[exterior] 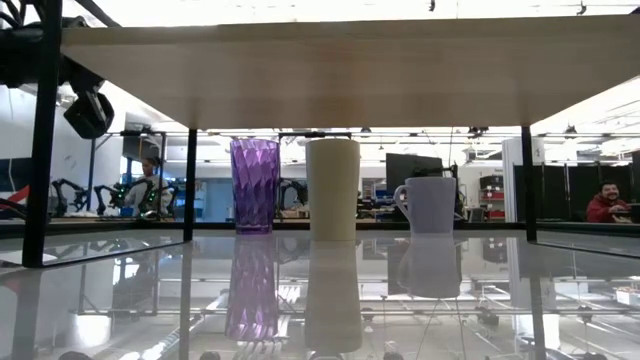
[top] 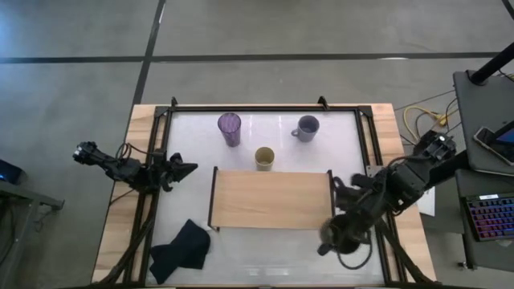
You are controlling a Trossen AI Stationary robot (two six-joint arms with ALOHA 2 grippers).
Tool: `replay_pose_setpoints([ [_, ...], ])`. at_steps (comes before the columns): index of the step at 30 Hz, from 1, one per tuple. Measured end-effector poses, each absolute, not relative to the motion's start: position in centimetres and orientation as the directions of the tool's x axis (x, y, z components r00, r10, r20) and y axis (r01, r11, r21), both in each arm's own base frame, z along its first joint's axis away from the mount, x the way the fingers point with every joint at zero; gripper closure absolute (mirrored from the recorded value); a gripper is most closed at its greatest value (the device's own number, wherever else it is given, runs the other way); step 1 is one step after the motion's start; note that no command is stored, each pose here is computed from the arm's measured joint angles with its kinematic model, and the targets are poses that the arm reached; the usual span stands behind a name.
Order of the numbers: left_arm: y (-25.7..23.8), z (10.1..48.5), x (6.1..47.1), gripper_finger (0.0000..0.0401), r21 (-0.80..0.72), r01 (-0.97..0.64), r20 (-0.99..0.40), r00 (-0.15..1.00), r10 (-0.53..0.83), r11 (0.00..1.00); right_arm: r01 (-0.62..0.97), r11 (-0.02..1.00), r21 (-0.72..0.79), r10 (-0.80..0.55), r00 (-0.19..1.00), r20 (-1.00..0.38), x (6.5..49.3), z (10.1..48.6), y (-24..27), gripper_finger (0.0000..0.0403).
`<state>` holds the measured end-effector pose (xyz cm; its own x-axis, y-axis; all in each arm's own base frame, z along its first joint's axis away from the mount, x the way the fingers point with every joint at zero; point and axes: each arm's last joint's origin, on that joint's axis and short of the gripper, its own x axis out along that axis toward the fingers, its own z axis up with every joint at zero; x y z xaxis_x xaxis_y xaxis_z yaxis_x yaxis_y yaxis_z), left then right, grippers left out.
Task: Stack small to large cups/mugs on shelf
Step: Put the black mug on the shelf
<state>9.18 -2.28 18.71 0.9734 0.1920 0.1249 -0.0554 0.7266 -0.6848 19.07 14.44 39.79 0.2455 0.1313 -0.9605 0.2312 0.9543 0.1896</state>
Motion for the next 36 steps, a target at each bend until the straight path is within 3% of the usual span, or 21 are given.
replay_pose_setpoints([
  [4,-2.3,18.6,9.3,0.0401,-0.680,-0.064,0.113,0.975,0.191,0.731,0.150,0.983,0.102,0.050,0.319,-0.946,21.0,40.5,13.1,0.0386],
  [11,-2.4,18.6,9.3,0.0401,-0.679,-0.066,0.111,0.975,0.191,0.731,0.155,0.986,0.057,0.001,0.340,-0.941,22.5,41.1,8.3,0.0386],
  [25,-2.4,18.6,9.4,0.0401,-0.677,-0.068,0.108,0.976,0.191,0.733,-0.203,0.979,-0.002,0.055,0.275,-0.960,27.8,40.0,5.2,0.0385],
  [31,-2.4,18.6,9.4,0.0401,-0.678,-0.068,0.108,0.976,0.190,0.732,-0.266,0.963,0.040,0.103,0.229,-0.968,29.9,38.8,4.8,0.0385],
  [36,-2.4,18.6,9.4,0.0401,-0.679,-0.066,0.110,0.975,0.191,0.731,-0.263,0.963,0.056,0.109,0.192,-0.975,29.2,38.2,4.7,0.0385],
])
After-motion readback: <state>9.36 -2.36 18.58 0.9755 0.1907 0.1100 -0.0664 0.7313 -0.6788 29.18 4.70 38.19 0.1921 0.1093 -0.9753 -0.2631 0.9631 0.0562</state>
